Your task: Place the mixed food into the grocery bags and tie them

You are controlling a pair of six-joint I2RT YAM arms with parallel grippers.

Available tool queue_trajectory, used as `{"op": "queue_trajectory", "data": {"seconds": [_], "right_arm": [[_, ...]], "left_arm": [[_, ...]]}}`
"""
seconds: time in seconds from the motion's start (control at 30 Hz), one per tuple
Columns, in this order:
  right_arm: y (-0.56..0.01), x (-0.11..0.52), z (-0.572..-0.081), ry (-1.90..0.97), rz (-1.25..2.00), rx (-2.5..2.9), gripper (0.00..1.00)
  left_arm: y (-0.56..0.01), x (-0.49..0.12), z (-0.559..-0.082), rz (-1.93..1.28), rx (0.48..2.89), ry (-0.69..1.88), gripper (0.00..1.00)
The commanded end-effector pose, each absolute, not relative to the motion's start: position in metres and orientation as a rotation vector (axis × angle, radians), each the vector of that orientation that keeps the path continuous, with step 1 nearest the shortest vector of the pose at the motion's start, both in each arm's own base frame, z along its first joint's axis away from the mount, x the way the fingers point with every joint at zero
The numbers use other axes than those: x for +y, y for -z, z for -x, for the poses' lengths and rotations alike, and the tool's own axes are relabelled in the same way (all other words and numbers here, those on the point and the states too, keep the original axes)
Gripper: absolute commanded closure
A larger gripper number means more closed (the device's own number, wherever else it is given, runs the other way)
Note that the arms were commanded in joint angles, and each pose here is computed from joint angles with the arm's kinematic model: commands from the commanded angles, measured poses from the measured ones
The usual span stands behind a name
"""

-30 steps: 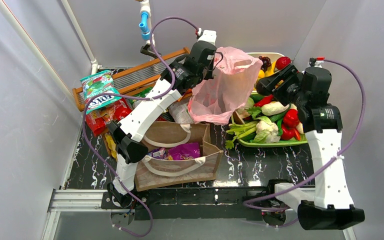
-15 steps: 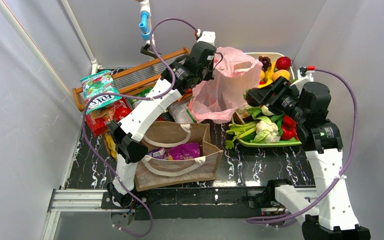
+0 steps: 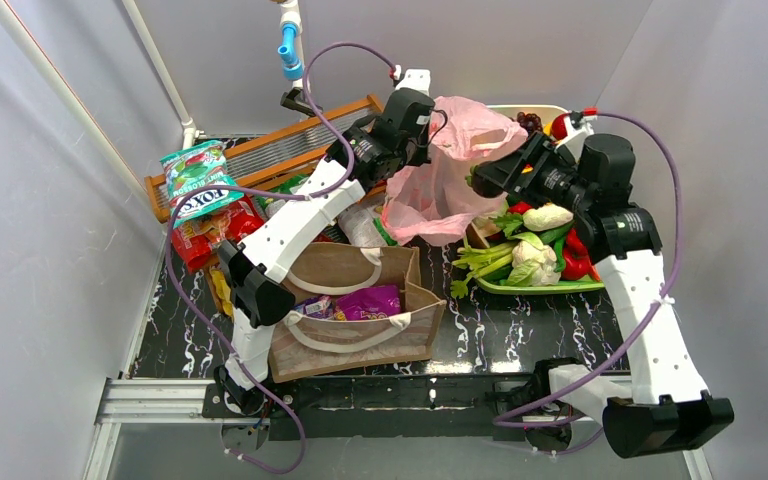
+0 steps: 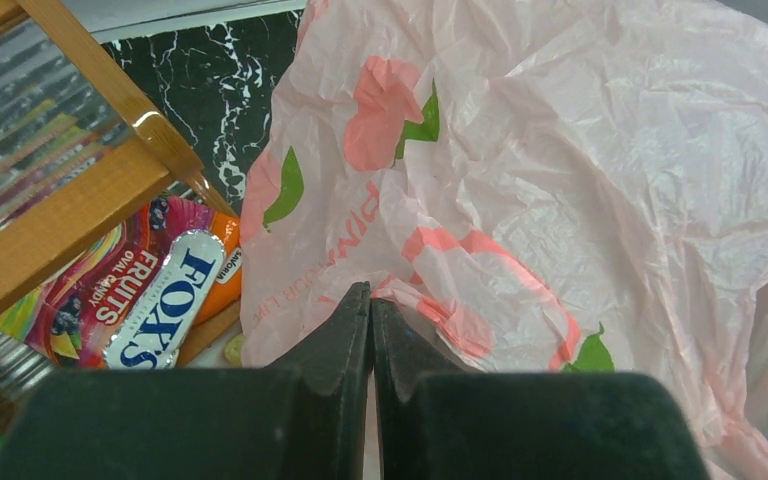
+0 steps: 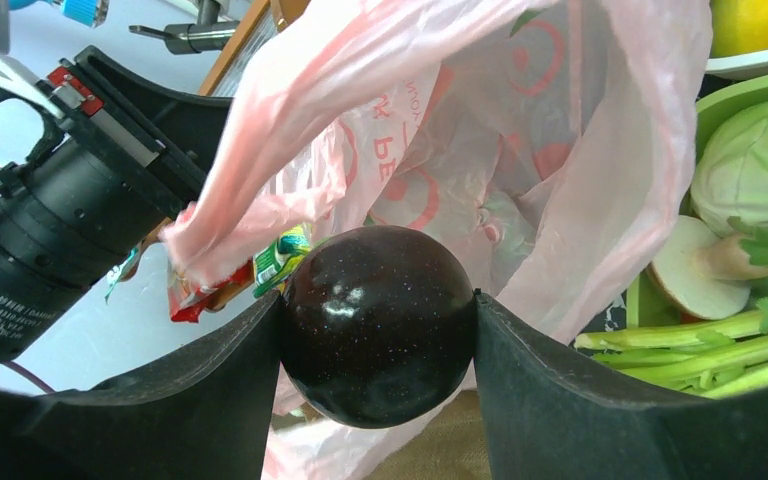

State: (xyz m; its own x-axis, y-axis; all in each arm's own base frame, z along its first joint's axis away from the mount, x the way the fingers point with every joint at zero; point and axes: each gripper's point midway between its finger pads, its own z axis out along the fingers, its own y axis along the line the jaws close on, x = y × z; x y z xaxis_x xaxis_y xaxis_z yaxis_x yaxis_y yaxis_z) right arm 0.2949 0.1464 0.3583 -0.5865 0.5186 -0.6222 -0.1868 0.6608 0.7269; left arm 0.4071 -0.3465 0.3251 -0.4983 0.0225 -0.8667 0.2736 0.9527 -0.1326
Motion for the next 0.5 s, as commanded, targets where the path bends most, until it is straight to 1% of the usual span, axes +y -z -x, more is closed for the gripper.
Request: {"op": "queue_trajectory", "data": {"seconds": [0.0, 0.13, 0.27, 0.43, 0.47], "right_arm": [[-0.386, 0.163, -0.301, -1.049, -0.149, 1.911, 0.83], [-0.378, 0.170, -0.304, -1.055, -0.137, 1.942, 0.79], [-0.369, 0.173, -0.305, -1.052, -0.135, 1.979, 0.66], [-0.363, 0.173, -0.304, -1.044, -0.131, 2.001, 0.33], [-0.363, 0.172, -0.304, -1.040, -0.133, 2.002, 0.30]], "left_arm": [[-0.356, -0.335, -0.398, -0.157, 2.032, 0.364, 1.00], [-0.354, -0.332, -0.395, -0.147, 2.035, 0.362, 1.00], [-0.349, -0.329, -0.394, -0.137, 2.044, 0.351, 1.00], [-0.348, -0.328, -0.393, -0.127, 2.048, 0.353, 1.00], [-0.349, -0.328, -0.394, -0.123, 2.045, 0.355, 1.00]]}}
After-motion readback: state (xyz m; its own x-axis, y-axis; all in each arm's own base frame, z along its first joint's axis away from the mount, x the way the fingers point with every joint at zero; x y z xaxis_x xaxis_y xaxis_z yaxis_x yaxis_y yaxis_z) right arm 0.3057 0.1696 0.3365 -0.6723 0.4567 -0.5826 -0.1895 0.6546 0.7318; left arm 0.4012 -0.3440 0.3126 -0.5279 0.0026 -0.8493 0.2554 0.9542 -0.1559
